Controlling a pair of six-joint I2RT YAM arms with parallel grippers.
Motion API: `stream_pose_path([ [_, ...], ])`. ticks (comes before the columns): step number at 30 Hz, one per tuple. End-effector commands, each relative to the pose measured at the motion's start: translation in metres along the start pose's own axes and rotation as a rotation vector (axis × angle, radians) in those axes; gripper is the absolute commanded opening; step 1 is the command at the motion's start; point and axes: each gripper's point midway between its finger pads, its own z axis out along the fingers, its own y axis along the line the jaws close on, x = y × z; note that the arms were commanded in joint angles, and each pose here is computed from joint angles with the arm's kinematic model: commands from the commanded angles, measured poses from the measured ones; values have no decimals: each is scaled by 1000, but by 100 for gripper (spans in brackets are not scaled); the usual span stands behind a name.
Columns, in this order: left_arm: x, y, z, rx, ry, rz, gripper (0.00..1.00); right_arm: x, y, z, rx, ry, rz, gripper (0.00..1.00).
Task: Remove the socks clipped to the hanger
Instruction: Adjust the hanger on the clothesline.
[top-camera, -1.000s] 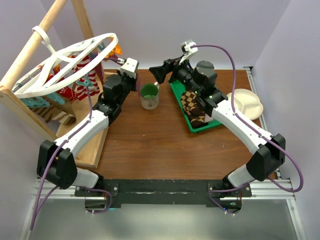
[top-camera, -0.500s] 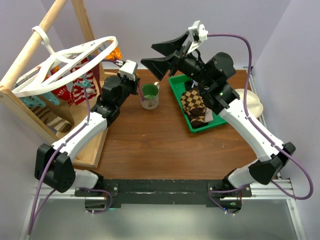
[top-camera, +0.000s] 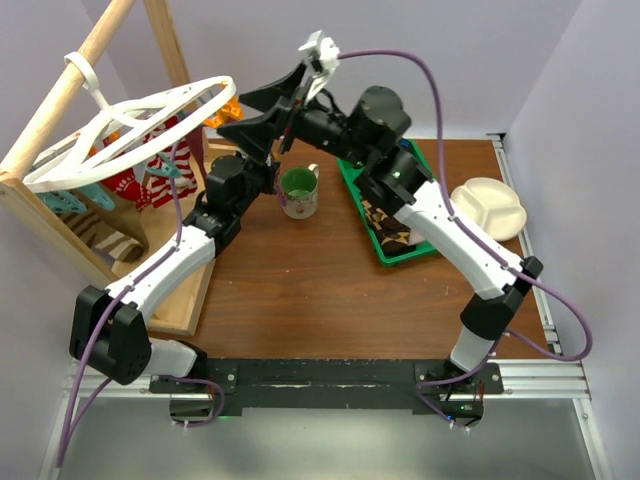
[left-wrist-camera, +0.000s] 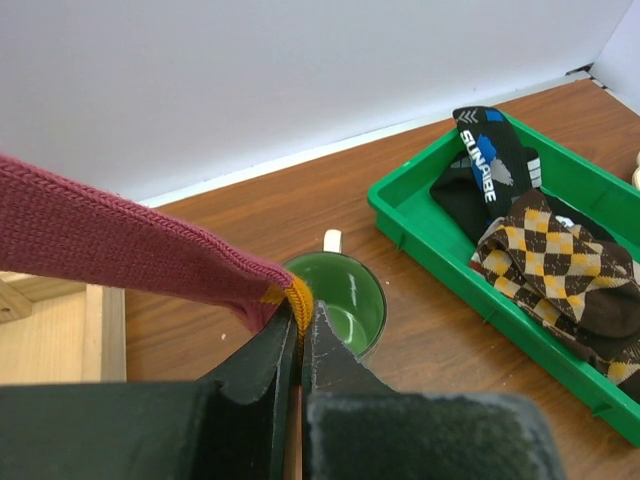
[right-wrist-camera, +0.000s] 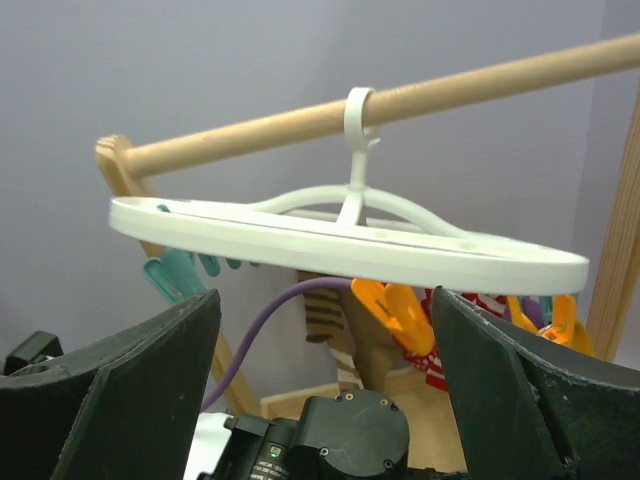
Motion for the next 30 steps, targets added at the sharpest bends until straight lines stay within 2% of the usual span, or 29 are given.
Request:
stream_pose_path([
  [1, -5, -7, -4, 23, -15, -28, 0, -1, 8, 8, 42, 8, -52, 90],
  [11, 1, -12, -6, 38, 1, -51, 0, 24, -26, 18, 171, 46, -84, 88],
  [17, 0, -13, -8, 41, 0, -46, 0, 20, -25, 24, 153, 16, -94, 89],
  [22, -2, -14, -10, 46, -6, -48, 0, 32, -29, 37, 135, 29, -70, 89],
  [30, -1, -17, -12, 59, 5, -51, 0, 30, -27, 41, 119, -20, -35, 80],
])
